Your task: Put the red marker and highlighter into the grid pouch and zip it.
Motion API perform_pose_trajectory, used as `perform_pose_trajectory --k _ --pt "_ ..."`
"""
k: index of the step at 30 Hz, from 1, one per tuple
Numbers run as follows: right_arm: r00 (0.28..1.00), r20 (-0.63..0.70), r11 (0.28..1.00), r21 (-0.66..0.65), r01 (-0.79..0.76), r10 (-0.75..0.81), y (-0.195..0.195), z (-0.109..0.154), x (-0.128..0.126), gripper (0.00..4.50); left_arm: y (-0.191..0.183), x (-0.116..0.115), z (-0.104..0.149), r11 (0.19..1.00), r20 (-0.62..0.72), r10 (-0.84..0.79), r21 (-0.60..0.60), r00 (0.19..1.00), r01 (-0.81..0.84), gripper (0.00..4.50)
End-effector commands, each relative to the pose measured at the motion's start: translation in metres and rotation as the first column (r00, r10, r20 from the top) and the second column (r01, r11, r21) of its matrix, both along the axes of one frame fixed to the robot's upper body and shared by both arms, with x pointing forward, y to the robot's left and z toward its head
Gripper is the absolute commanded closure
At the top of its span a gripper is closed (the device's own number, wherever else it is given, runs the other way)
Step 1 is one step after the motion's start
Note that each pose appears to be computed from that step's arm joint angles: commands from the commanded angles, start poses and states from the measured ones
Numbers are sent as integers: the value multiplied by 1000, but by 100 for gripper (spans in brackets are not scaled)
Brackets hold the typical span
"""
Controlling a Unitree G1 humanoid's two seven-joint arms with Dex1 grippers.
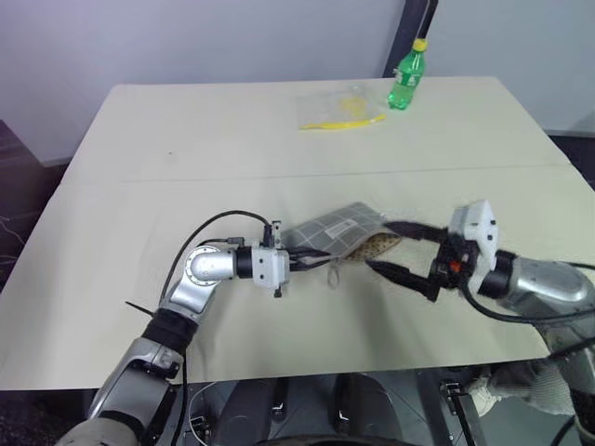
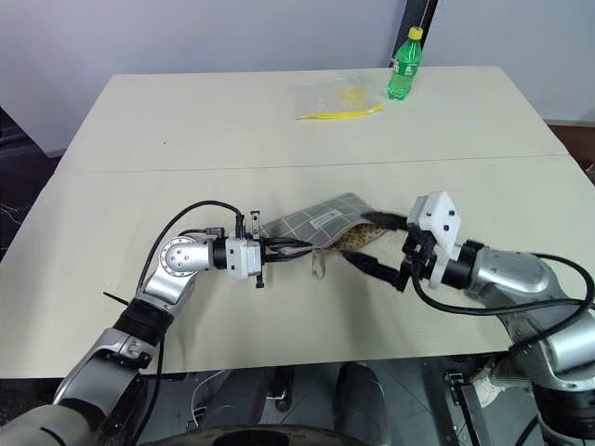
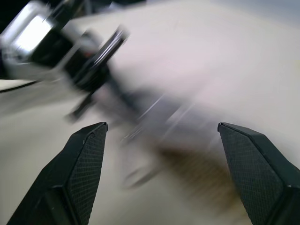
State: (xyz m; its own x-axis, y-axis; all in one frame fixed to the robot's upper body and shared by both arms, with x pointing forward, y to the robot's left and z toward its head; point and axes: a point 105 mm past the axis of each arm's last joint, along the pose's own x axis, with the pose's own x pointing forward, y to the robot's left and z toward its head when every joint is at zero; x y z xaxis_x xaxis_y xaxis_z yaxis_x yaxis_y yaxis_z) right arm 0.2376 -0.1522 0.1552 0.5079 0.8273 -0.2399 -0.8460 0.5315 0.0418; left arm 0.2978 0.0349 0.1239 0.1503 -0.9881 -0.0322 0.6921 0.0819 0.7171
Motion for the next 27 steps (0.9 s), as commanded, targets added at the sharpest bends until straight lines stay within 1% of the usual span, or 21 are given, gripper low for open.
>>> perform_pose_trajectory --k 1,3,6,9,10,12,14,17,20,23,24,27 --pt "988 -155 999 45 22 -14 8 -20 -14 60 -5 3 9 999 41 10 -32 999 -8 450" --pt "984 -175 997 63 33 -22 15 -32 -15 60 -7 4 11 999 58 16 -37 998 -14 450" --pt "974 -197 985 107 136 -114 26 -43 3 60 -9 5 18 998 87 25 -58 996 -20 450" --pt "975 -188 985 104 137 -116 41 -47 11 60 -9 6 19 998 102 25 -57 995 -20 450" --pt "975 -186 979 139 148 -121 48 -44 16 60 -10 5 19 999 111 22 -52 994 -16 450" --pt "976 -167 973 159 168 -142 55 -43 24 60 -13 4 19 999 116 16 -48 993 -10 450" --pt "971 -159 965 164 206 -180 53 -43 34 60 -14 3 20 999 122 10 -46 993 -4 450" --pt "964 -153 940 230 251 -219 49 -32 49 60 -16 4 24 999 135 5 -49 991 2 450" --pt "967 -154 933 268 239 -204 51 -26 52 60 -16 5 27 998 139 8 -55 990 0 450" --pt "969 -165 926 303 225 -181 54 -22 51 140 -16 6 29 996 119 17 -90 993 -7 450" --pt "970 -170 926 308 220 -174 55 -22 51 179 -16 6 30 995 109 23 -103 994 -12 450" --pt "970 -166 932 288 218 -175 55 -24 50 343 -14 7 30 994 103 27 -107 994 -16 450"
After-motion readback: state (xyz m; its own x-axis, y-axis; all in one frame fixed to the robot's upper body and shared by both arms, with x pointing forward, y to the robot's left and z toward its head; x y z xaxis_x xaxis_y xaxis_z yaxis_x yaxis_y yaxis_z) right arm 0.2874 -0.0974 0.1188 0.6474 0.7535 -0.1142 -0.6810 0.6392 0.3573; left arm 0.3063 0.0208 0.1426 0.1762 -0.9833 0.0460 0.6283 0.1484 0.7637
